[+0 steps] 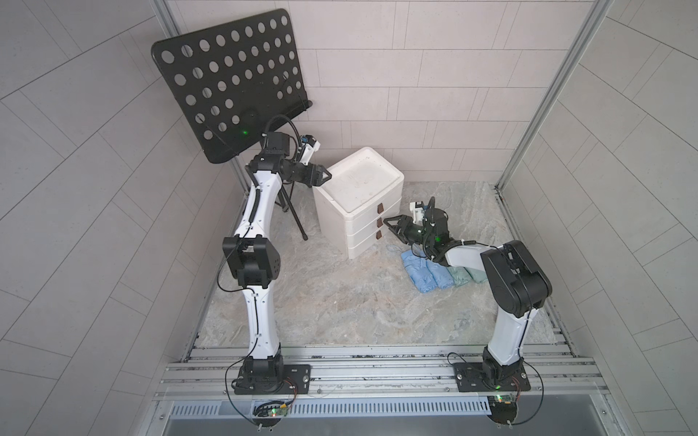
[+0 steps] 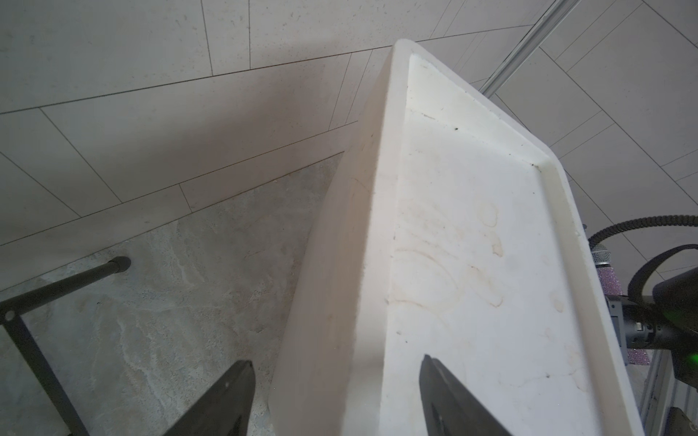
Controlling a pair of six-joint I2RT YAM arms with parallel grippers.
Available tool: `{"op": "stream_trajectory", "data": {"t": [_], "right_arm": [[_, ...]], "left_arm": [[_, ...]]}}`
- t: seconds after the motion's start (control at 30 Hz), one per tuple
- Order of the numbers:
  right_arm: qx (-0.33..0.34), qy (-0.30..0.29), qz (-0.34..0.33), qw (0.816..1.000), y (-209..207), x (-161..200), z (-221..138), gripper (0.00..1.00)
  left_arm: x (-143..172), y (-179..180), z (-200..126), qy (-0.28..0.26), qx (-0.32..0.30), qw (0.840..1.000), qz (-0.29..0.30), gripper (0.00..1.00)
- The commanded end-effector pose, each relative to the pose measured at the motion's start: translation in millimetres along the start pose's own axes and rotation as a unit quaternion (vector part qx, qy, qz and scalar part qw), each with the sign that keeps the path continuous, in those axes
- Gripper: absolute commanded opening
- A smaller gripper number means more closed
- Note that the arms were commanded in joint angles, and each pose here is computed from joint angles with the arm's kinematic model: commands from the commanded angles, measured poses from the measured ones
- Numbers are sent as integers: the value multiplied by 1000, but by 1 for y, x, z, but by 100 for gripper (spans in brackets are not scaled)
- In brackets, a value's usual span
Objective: Place the umbrella in the drawer by color
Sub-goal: Open the drawer in the storage box.
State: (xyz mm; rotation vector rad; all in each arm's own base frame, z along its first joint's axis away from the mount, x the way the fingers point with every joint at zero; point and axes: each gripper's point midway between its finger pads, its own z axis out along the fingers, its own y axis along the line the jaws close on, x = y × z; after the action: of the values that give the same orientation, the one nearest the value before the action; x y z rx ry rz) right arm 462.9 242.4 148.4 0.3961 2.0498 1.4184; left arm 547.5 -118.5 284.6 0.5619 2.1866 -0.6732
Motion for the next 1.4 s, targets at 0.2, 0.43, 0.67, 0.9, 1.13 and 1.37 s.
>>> {"op": "stream_trajectory", "data": {"t": [0.2, 0.43, 0.67, 0.9, 1.13, 1.37], "right_arm": [[-93, -18, 32, 995, 16, -6, 14, 52], [-151, -30, 60, 986, 18, -4, 20, 49], [-185, -40, 70, 980, 24, -1, 20, 47], [-189, -35, 63, 979, 31, 6, 23, 41], [-182, -36, 68, 980, 26, 10, 23, 31], [-176, -39, 67, 981, 23, 11, 19, 16]], "left_arm": [[0, -14, -4, 7, 4, 1000, 19, 69], [4, -13, -2, 12, 1, 1000, 22, 68], [6, -13, 0, 15, 1, 1000, 21, 66], [6, -13, 1, 15, 1, 1000, 23, 66], [7, -11, 3, 17, -1, 1000, 21, 66], [7, -11, 3, 17, -2, 1000, 21, 65]]}}
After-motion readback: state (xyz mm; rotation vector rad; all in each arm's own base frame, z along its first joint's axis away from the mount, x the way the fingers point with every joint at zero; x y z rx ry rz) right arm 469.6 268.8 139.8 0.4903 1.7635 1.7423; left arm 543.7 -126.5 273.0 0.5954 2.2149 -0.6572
